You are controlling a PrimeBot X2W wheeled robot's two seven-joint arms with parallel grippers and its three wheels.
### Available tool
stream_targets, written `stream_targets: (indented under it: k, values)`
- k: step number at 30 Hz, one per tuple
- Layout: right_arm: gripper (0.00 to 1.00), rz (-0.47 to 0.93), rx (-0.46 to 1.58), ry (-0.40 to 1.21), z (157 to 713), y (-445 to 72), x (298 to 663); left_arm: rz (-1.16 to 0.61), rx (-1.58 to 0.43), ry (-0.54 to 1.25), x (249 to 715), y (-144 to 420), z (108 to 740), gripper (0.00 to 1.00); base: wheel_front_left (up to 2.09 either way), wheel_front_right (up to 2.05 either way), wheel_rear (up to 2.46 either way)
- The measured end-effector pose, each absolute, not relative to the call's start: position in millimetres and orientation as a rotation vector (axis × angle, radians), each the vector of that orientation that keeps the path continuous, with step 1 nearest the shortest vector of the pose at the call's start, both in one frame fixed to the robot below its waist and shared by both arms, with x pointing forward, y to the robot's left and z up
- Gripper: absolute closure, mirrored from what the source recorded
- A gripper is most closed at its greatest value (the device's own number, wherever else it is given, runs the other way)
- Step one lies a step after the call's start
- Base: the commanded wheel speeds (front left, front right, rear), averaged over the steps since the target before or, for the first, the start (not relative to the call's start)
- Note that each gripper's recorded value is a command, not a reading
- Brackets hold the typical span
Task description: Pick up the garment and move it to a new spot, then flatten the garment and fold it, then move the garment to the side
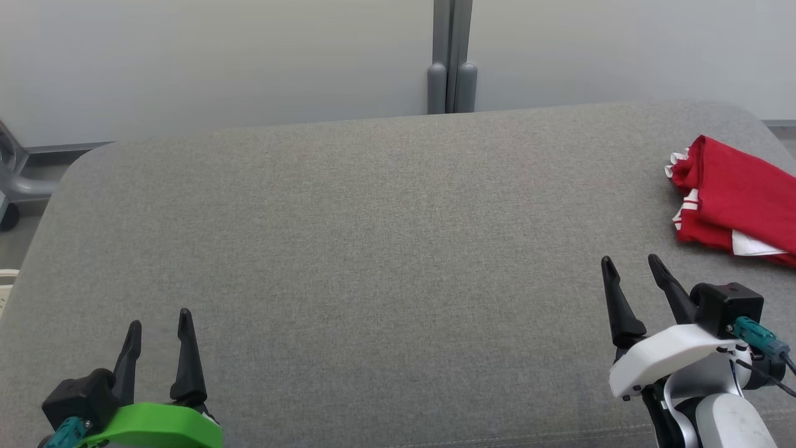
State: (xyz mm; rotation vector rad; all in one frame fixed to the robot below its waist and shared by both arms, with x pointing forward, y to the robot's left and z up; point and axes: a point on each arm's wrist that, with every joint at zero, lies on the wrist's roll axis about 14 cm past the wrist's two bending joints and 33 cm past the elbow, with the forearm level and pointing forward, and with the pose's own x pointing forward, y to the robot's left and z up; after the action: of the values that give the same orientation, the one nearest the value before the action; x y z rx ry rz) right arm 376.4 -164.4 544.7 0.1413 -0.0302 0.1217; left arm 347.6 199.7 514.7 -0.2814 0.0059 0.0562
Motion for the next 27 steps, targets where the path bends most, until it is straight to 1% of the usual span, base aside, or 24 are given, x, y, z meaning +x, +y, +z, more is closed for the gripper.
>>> stream_targets:
  k: [3,4,10,27]
  values:
    - [0.00,0.124,0.142,-0.026,543,-164,376,0.067,-0.255,0.001,348,204,515,0.00,0.00,0.00,0.00]
    - [1.00,0.123,0.143,-0.017,540,-164,376,0.068,-0.255,0.011,347,203,512,1.00,0.00,0.00,0.00]
    - [1.00,0.111,0.178,0.069,512,-163,368,0.074,-0.294,0.087,339,193,489,1.00,0.00,0.00,0.00]
    - [1.00,0.078,0.468,0.085,507,-173,368,0.094,-0.553,0.159,346,193,478,1.00,0.00,0.00,0.00]
